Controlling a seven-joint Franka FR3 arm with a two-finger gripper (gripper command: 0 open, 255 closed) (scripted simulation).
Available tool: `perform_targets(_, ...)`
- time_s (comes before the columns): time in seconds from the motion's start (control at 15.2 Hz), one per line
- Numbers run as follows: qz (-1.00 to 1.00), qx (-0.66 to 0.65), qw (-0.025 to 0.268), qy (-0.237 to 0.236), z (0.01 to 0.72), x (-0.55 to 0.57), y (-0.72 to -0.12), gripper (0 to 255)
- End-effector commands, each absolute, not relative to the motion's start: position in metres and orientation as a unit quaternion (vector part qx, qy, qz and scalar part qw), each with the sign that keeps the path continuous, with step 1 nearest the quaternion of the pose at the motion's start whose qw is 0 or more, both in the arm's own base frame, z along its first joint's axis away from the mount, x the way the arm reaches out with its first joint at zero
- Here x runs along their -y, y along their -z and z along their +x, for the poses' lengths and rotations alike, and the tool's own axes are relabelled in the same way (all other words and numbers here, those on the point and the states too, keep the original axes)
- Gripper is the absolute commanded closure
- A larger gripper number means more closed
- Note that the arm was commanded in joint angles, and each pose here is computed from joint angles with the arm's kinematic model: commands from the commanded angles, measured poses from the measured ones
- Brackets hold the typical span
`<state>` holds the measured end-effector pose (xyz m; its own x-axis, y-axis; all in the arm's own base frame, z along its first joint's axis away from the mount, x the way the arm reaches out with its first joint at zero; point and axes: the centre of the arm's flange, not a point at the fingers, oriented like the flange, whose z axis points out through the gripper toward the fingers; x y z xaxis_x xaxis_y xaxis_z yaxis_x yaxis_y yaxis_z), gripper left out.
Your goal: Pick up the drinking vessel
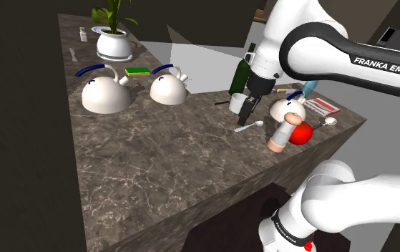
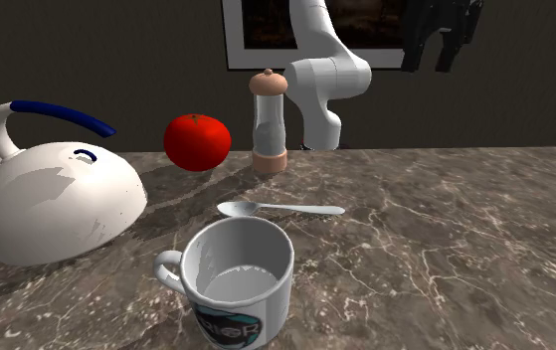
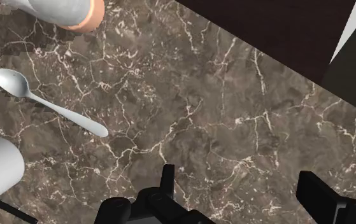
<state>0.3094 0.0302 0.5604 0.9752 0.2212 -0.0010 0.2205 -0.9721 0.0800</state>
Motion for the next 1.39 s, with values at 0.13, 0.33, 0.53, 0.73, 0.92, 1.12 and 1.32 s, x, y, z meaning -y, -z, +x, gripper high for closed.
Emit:
perform_targets(0.13, 0.993, -0.114, 0.04, -0.001, 0.323, -0.008, -0.553, 0)
perform_targets(0.33, 0.992, -0.118, 0.041, 0.004, 0.342, 0.025, -0.542, 0)
perform_targets(0.53, 0.992, -0.121, 0.041, 0.009, 0.363, 0.058, -0.531, 0)
perform_targets(0.73, 0.991, -0.125, 0.042, 0.014, 0.383, 0.091, -0.52, 0)
perform_targets(0.92, 0.991, -0.129, 0.042, 0.019, 0.403, 0.123, -0.509, 0)
perform_targets(1.12, 0.99, -0.133, 0.043, 0.024, 0.423, 0.156, -0.498, 0)
perform_targets(1.32, 0.989, -0.137, 0.043, 0.029, 0.444, 0.188, -0.486, 0)
